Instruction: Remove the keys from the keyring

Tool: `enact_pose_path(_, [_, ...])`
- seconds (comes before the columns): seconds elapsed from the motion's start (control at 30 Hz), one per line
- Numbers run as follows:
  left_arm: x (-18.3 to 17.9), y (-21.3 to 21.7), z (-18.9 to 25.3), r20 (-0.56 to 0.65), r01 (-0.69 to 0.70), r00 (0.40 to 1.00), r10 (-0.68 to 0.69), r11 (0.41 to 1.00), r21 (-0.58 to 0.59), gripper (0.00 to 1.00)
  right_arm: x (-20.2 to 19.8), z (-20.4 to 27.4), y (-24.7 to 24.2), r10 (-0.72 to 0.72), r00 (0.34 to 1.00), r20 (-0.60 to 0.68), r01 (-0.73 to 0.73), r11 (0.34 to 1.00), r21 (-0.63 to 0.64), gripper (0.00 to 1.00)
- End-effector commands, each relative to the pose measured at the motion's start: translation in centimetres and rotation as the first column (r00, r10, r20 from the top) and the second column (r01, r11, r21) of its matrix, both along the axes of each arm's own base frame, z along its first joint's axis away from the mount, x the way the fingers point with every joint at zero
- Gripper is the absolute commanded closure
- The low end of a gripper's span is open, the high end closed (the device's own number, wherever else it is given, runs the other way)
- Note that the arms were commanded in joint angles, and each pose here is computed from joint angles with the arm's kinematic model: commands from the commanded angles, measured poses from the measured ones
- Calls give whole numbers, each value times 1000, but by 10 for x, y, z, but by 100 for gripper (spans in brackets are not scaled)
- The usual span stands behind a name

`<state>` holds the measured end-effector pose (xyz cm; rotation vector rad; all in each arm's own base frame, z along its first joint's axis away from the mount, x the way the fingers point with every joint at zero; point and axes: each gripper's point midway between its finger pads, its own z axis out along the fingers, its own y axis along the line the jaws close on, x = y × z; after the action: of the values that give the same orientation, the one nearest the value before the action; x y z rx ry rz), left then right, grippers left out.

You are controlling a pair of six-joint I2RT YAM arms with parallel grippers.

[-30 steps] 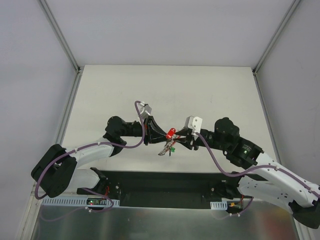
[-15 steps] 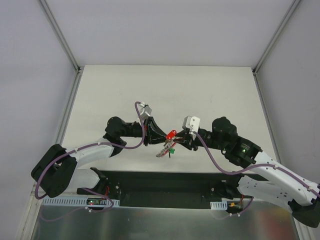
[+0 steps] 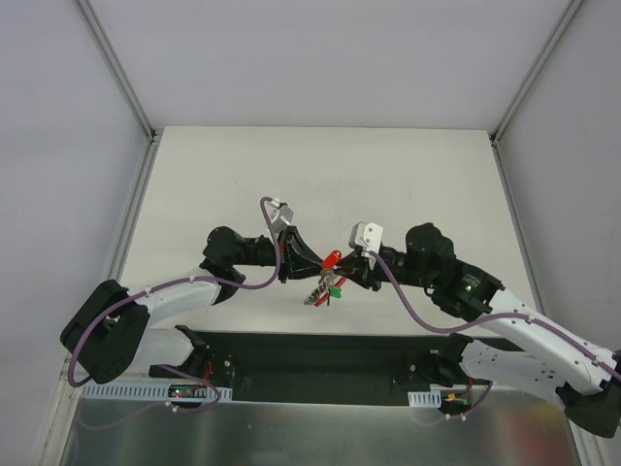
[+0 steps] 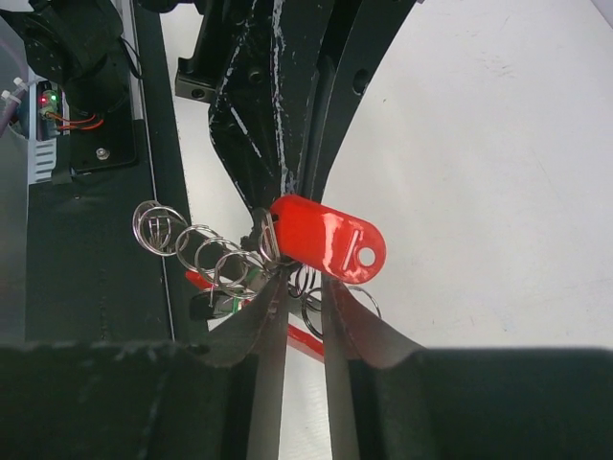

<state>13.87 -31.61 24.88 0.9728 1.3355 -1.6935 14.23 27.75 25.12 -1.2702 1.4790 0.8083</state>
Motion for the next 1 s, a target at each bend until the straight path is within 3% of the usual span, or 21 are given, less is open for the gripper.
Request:
enact_pose_path(0.0, [-8,5,25,129,28,992,-16,996,-88,100,-1,25,5,17,1000,19,-18,998,54,79])
enact_pose_path(0.57, [-15,7,32,139,60,989,-44,992,-112,100,0,27,8,22,1000,-1,-21,999,41,83])
enact_pose_path(0.7, [-16,8,32,140,57,989,-40,991,-119,100,0,23,6,18,1000,-4,-17,999,32,99])
enact_pose_path(0.97, [-11,5,31,98,45,995,-35,994,-102,100,3,21,3,-29,999,-23,30,998,58,99])
